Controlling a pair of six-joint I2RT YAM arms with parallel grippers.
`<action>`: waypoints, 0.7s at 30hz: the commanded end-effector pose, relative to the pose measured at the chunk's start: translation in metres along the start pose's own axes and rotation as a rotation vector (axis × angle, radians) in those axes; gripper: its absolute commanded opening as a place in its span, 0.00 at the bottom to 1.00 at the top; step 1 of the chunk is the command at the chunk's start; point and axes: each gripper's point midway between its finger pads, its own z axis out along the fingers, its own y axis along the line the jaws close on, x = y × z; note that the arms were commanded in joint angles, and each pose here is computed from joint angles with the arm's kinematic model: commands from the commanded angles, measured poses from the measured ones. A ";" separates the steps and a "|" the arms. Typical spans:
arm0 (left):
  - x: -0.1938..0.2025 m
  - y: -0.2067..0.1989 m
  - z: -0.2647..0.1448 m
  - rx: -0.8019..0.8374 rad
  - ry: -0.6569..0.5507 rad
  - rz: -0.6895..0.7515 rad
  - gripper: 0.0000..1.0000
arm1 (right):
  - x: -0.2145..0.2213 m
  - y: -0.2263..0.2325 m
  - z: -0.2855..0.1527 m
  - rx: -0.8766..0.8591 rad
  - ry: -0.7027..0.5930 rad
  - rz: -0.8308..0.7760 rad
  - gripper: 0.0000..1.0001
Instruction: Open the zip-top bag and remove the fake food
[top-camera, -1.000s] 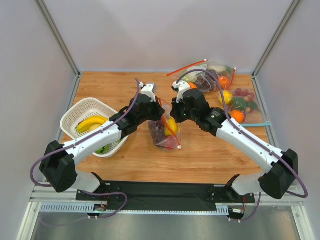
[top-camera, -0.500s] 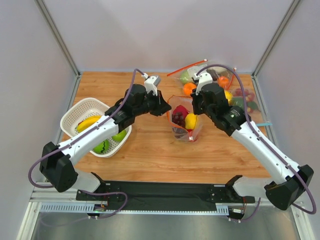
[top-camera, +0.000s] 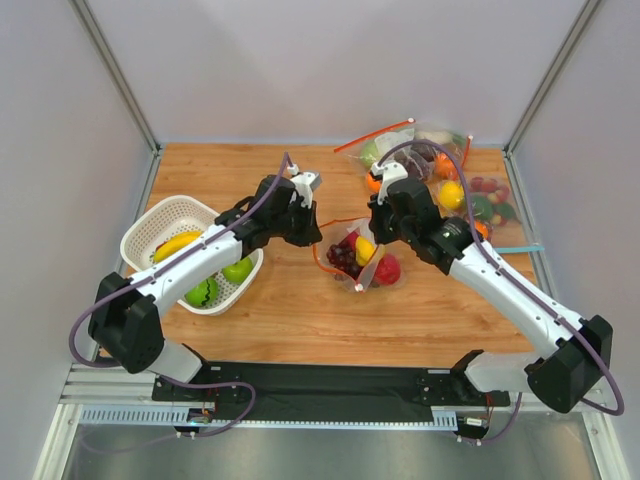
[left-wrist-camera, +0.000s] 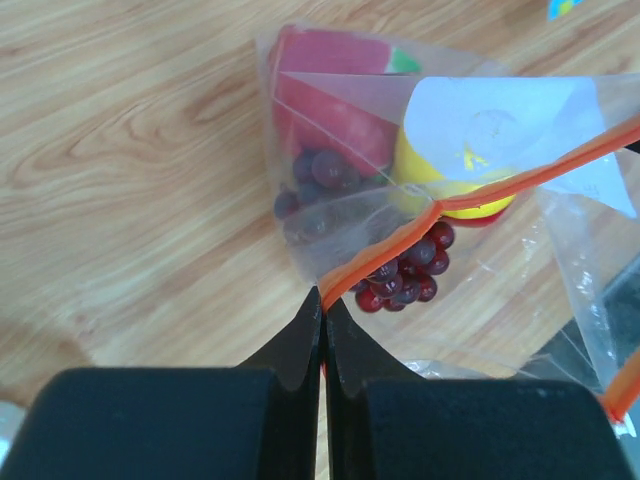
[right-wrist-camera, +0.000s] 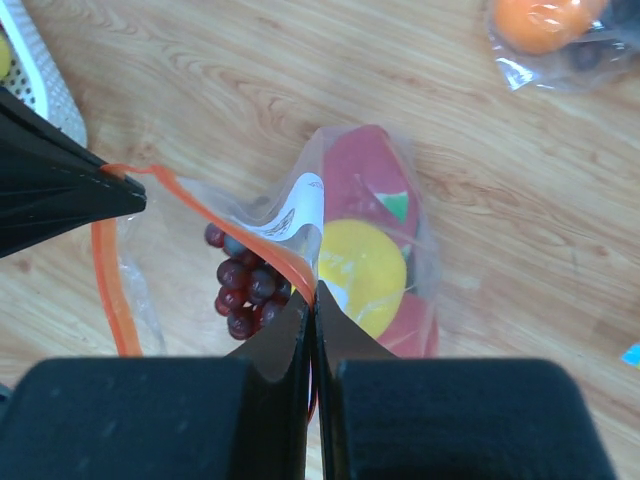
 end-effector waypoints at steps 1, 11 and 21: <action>0.005 0.013 -0.016 -0.076 0.011 0.083 0.02 | -0.018 0.021 0.005 -0.074 -0.064 0.048 0.00; -0.054 -0.048 -0.072 -0.073 -0.213 0.162 0.53 | -0.018 0.043 0.013 -0.123 -0.053 0.045 0.00; -0.011 -0.055 -0.018 0.015 -0.103 -0.027 0.50 | -0.021 0.053 0.008 -0.146 -0.064 0.043 0.00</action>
